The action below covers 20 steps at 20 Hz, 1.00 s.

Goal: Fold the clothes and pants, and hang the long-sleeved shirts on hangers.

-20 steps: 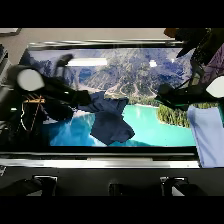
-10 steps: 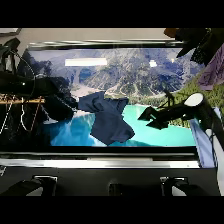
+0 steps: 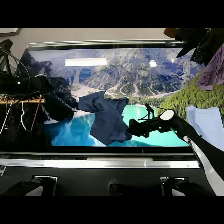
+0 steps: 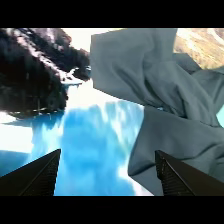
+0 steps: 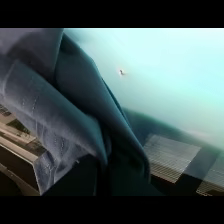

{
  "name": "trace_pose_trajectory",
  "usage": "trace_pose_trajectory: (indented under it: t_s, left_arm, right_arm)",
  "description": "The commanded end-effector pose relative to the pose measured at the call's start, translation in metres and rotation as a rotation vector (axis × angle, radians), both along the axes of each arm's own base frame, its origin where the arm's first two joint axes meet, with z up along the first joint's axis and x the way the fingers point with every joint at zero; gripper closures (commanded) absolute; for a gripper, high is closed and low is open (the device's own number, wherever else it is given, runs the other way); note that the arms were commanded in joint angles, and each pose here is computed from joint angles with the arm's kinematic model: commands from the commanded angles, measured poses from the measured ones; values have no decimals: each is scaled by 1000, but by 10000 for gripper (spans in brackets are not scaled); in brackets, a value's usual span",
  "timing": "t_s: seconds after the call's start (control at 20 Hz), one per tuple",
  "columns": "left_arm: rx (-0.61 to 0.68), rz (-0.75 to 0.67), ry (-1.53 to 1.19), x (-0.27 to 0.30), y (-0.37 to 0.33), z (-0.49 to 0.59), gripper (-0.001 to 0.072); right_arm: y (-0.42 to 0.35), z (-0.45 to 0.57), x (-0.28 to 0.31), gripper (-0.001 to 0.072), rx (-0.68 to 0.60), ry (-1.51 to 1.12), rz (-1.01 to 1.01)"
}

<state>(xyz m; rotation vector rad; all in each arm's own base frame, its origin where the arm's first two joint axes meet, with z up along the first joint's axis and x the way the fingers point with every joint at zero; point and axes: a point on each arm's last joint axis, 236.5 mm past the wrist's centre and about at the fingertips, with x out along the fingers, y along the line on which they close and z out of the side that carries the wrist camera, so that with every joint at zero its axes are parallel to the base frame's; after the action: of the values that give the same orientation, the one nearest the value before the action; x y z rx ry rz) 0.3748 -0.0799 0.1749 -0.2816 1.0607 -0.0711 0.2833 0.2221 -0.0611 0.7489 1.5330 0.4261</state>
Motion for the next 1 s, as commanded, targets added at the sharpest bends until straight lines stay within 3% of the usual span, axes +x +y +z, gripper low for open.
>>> trace_pose_trajectory:
  t_s: [0.0, 0.05, 0.2, 0.3, 0.4, 0.8, 0.95]
  left_arm:
    - [-26, 94, -4, 16, 30, -22, 67]
    - [-91, 114, -2, 24, 31, -36, 140]
    - [-365, 123, -11, 53, 15, -82, 137]
    - [-481, 87, 3, 71, 2, -113, 132]
    - [-549, 43, 35, 82, -12, -141, 15]
    - [-695, 10, 198, 90, -54, -234, 17]
    - [-675, 8, 198, 92, -66, -247, 18]
  right_arm:
    - [2, 0, 4, 683, -16, -47, 8]
    - [1, 3, 1, 683, -21, -50, 19]
    - [4, 14, -11, 683, -2, -38, 58]
    - [5, 21, -18, 683, 7, -39, 85]
    - [6, 27, -24, 682, 18, -32, 104]
    - [8, 30, -36, 682, 34, 6, 138]
    - [8, 31, -40, 683, 38, 17, 148]
